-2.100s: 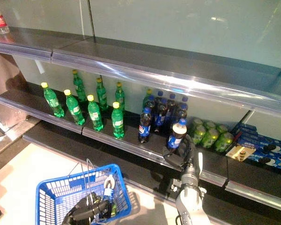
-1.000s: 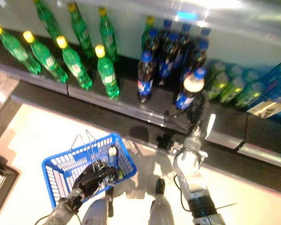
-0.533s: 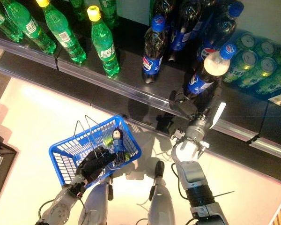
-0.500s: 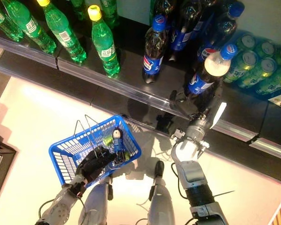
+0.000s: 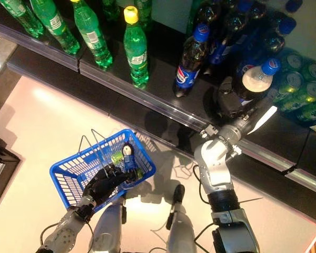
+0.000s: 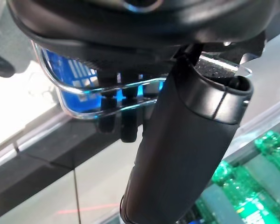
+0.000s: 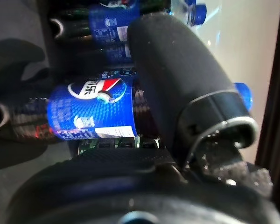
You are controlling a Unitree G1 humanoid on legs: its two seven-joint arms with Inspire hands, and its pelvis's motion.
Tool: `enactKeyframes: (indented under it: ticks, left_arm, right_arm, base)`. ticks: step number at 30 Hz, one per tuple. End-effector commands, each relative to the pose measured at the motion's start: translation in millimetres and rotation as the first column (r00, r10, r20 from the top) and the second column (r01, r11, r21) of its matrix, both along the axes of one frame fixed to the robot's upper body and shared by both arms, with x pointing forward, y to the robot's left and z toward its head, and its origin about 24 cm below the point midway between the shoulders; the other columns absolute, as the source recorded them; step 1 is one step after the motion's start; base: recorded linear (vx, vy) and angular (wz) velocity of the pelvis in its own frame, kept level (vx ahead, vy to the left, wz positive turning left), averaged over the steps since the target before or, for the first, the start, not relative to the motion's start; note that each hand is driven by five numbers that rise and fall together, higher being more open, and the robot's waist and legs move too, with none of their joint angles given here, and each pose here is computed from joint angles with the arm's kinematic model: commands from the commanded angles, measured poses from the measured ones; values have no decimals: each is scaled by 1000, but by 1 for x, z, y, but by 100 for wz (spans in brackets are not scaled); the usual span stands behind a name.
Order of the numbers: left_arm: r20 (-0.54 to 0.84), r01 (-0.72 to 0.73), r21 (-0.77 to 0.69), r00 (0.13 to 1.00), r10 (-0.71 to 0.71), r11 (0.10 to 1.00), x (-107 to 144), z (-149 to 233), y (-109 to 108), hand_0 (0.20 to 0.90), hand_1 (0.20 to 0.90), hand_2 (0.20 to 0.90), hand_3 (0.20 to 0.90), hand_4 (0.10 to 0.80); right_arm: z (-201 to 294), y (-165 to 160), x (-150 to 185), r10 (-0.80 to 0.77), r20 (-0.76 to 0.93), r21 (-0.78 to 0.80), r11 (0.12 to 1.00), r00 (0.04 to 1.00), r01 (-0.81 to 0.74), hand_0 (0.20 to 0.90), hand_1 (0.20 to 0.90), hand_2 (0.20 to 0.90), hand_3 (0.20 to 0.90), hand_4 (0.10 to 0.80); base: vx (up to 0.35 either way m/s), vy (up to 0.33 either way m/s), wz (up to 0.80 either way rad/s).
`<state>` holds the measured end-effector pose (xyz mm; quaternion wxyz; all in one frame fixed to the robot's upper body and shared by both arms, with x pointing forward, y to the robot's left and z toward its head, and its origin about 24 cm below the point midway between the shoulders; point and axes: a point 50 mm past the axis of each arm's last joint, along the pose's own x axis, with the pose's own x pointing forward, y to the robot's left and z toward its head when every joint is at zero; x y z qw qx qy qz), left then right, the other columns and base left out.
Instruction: Pick up the drink and place into the basket.
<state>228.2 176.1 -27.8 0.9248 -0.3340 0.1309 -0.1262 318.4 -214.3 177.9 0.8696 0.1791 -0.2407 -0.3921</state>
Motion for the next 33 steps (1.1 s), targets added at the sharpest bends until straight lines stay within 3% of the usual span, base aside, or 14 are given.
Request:
enactKeyframes:
  ticks: [1, 10, 11, 12, 17, 33]
  left_arm:
    - [518, 172, -62, 847, -116, 983, 25, 97, -20, 300, 300, 300, 200, 100]
    - [497, 193, -50, 856, -143, 980, 28, 95, -21, 300, 300, 300, 200, 100]
    - [494, 196, -48, 857, -148, 979, 30, 96, -22, 300, 300, 300, 200, 100]
    - [492, 197, -47, 858, -148, 979, 30, 96, -22, 300, 300, 300, 200, 100]
    - [489, 210, -35, 856, -166, 977, 32, 98, -21, 300, 300, 300, 200, 100]
    - [468, 222, -21, 864, -187, 975, 30, 94, -19, 300, 300, 300, 200, 100]
  right_arm:
    - [62, -24, -8, -25, 297, 0, 1000, 955, 27, 900, 900, 900, 900, 800]
    - [60, -33, 10, -8, 207, 93, 996, 978, -12, 900, 900, 900, 900, 800]
    - [54, -39, 15, -30, 165, 127, 992, 986, 9, 458, 458, 458, 384, 284]
    - [51, -42, 18, -42, 142, 145, 989, 989, 21, 300, 300, 300, 200, 100]
    - [38, -57, 28, -85, 32, 183, 980, 996, 78, 300, 300, 300, 200, 100]
    - [32, -58, 24, -120, 40, 185, 977, 992, 110, 300, 300, 300, 200, 100]
  base:
    - [69, -19, 10]
    - [53, -6, 6]
    - [43, -5, 5]
    - [37, -11, 5]
    - [9, -24, 9]
    - [1, -10, 1]
